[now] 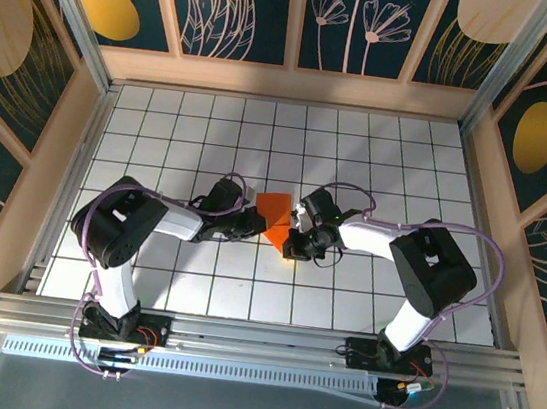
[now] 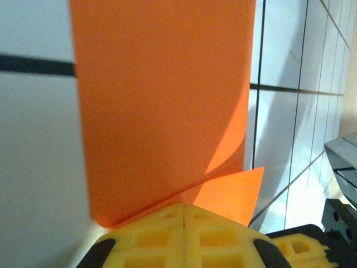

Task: Fold a paper plane with a square sheet of paper (fold left side to right side)
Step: Third fold the triangle at the center of the table.

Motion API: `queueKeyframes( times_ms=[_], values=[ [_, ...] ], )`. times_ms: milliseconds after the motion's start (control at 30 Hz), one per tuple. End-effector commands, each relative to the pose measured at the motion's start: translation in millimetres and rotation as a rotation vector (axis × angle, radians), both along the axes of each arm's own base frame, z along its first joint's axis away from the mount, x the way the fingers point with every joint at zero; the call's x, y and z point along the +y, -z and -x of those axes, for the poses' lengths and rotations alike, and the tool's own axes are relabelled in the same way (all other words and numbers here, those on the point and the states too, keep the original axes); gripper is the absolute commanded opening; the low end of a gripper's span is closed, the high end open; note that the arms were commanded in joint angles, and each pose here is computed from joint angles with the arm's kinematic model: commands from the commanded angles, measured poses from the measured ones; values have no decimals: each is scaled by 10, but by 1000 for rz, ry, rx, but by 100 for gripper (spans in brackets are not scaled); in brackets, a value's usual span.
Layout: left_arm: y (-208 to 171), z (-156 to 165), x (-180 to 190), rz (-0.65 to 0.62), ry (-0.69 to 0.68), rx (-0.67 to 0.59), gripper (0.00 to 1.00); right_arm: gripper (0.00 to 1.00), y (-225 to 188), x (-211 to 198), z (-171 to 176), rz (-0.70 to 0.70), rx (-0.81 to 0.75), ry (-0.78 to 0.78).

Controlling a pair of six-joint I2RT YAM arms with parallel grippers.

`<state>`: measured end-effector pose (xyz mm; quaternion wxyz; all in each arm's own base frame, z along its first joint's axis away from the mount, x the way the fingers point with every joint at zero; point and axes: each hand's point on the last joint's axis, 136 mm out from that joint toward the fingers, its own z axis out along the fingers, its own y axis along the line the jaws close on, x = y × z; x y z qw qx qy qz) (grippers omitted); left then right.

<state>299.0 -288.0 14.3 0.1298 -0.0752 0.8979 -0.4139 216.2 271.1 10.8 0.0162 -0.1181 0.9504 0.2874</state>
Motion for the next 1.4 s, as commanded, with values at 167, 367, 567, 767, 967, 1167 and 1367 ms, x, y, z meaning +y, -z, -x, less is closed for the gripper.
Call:
queueKeyframes(
  times_ms=[167, 367, 567, 767, 967, 1167, 1367],
  values=[
    [334, -275, 679, -183, -150, 18, 0, 0, 558, -534, 254, 291, 70, 9],
    [153, -405, 823, -180, -183, -28, 0, 0, 548, -520, 248, 284, 68, 9],
    [-278, -380, 764, -121, -157, -129, 0, 0, 532, -498, 228, 274, 63, 12],
    [-501, -74, 276, -21, 0, -170, 0, 0, 532, -488, 221, 270, 60, 15],
    [-475, 77, -181, 73, 91, -147, 0, 0, 534, -490, 219, 270, 61, 18],
    [-280, 46, -343, 54, 128, -114, 0, 0, 539, -487, 229, 270, 64, 16],
    [-17, 63, -261, -19, 105, -55, 0, 0, 459, -413, 193, 230, 55, 23]
  ],
)
